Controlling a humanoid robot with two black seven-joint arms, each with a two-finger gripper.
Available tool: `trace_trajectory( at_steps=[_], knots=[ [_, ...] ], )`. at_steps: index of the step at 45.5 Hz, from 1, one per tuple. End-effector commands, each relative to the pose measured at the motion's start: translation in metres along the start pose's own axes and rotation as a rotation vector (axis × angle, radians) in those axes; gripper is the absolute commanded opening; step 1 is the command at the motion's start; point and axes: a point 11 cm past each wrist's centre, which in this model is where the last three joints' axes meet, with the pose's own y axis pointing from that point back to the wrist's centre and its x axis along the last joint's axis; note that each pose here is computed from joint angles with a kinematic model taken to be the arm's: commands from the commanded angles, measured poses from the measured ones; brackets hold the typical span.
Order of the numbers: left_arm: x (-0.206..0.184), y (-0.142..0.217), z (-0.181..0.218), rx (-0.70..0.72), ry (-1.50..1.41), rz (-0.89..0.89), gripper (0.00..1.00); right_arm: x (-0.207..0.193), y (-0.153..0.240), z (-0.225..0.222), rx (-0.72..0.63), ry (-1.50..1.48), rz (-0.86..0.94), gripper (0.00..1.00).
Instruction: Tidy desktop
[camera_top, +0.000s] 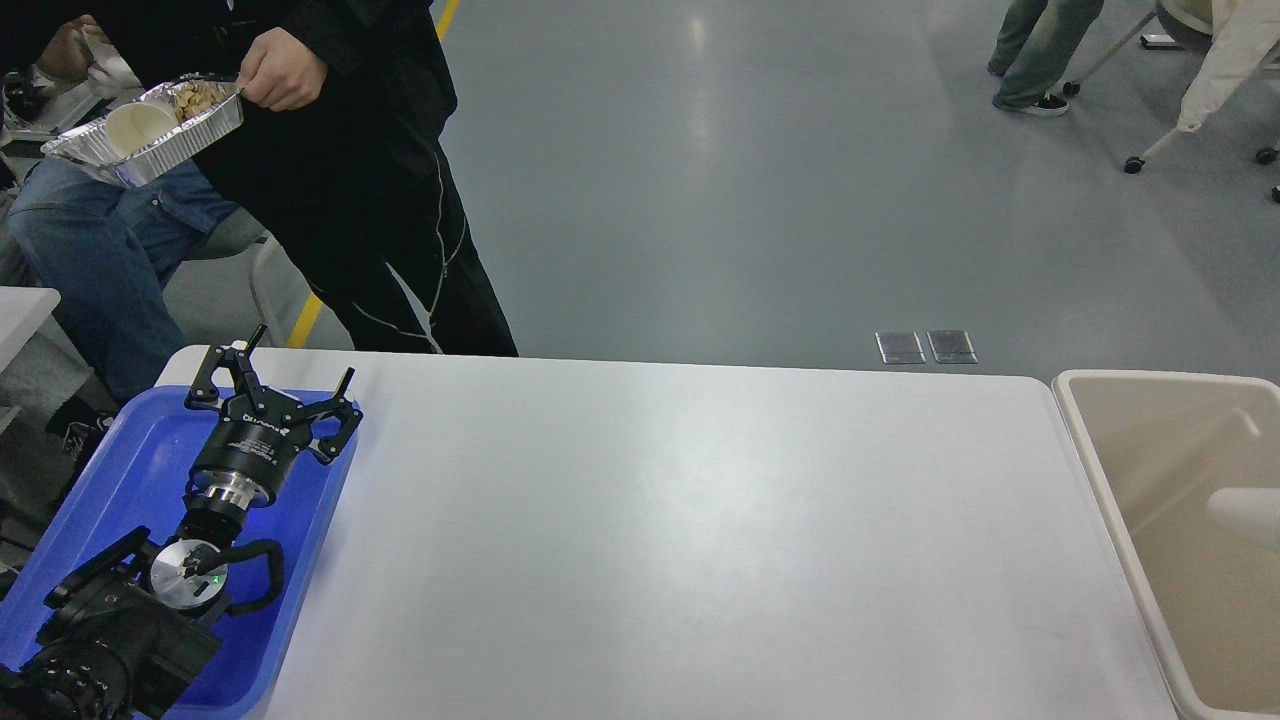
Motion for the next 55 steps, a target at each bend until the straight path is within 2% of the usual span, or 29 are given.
trace_trajectory(
  at_steps=[1,6,10,29,34,55],
  knots=[
    [0.0,0.0,0.0,0.0,0.0,0.0,1.0,0.001,0.0,0.001,-0.001,0.003,0.004,0.65],
    [0.0,0.0,0.0,0.0,0.0,0.0,1.0,0.003,0.0,-0.001,0.001,0.002,0.018,0.9],
    [0.0,0.0,0.0,0.0,0.0,0.0,1.0,0.006,0.0,0.0,0.0,0.007,0.042,0.97],
    [0.0,0.0,0.0,0.0,0.0,0.0,1.0,0.02,-0.007,-0.019,0.039,0.004,0.08,1.0],
    [0.0,0.0,0.0,0.0,0.0,0.0,1.0,0.021,-0.012,-0.036,0.069,-0.004,0.086,1.0],
    [0.0,0.0,0.0,0.001,-0.001,0.0,1.0,0.017,-0.012,-0.036,0.07,-0.012,0.051,1.0]
  ],
)
